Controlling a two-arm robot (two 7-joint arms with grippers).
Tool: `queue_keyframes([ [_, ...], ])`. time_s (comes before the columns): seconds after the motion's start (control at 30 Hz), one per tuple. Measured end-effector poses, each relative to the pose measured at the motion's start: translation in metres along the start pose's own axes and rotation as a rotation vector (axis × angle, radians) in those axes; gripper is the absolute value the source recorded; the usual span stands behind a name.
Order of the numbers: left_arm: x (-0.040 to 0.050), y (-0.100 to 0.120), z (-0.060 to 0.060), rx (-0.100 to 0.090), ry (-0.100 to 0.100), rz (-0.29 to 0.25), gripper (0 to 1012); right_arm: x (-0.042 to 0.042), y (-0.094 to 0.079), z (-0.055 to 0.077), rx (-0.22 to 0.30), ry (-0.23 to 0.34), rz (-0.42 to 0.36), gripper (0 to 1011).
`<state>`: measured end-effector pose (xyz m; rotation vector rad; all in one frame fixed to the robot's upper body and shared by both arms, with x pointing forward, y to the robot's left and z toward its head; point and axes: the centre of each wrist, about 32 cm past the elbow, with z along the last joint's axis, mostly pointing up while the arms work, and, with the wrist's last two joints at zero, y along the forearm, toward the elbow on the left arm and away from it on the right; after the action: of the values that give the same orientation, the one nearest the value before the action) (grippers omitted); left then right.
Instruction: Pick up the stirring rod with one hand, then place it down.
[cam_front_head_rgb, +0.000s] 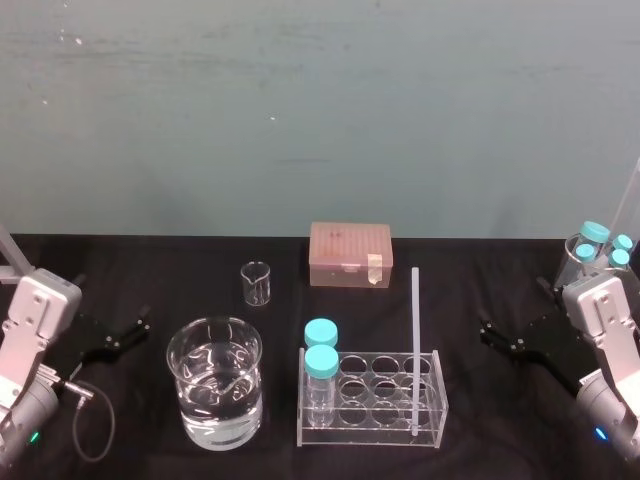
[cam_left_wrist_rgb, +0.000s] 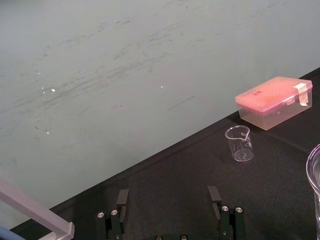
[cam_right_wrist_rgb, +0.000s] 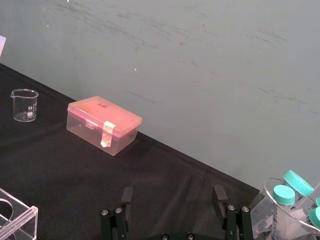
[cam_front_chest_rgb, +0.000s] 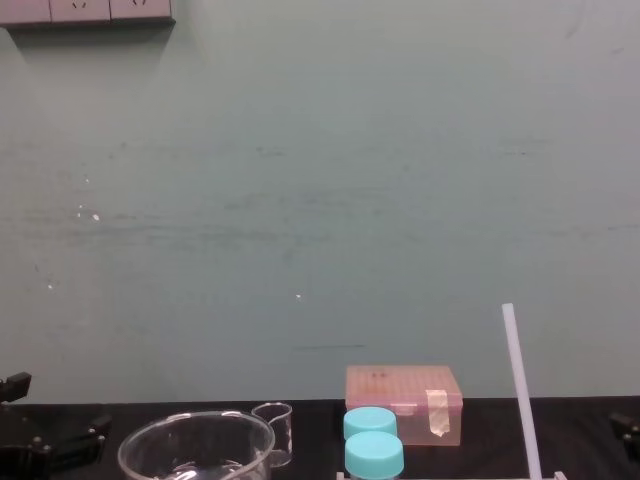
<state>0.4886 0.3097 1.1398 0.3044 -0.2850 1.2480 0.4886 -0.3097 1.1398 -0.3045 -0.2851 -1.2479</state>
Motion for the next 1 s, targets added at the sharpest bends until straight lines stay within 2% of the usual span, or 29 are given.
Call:
queue_keyframes([
  [0.77,0.0000,0.0000,0.0000,0.000,0.000,0.000,1005,0.0001,0.0000,0.0000,0.000,0.000,0.000,1000],
  [1.0,0.0000,0.0000,0.0000,0.000,0.000,0.000,1005,0.0048,-0.0004,-0.0001,0.050,0.039,-0.010,1000],
])
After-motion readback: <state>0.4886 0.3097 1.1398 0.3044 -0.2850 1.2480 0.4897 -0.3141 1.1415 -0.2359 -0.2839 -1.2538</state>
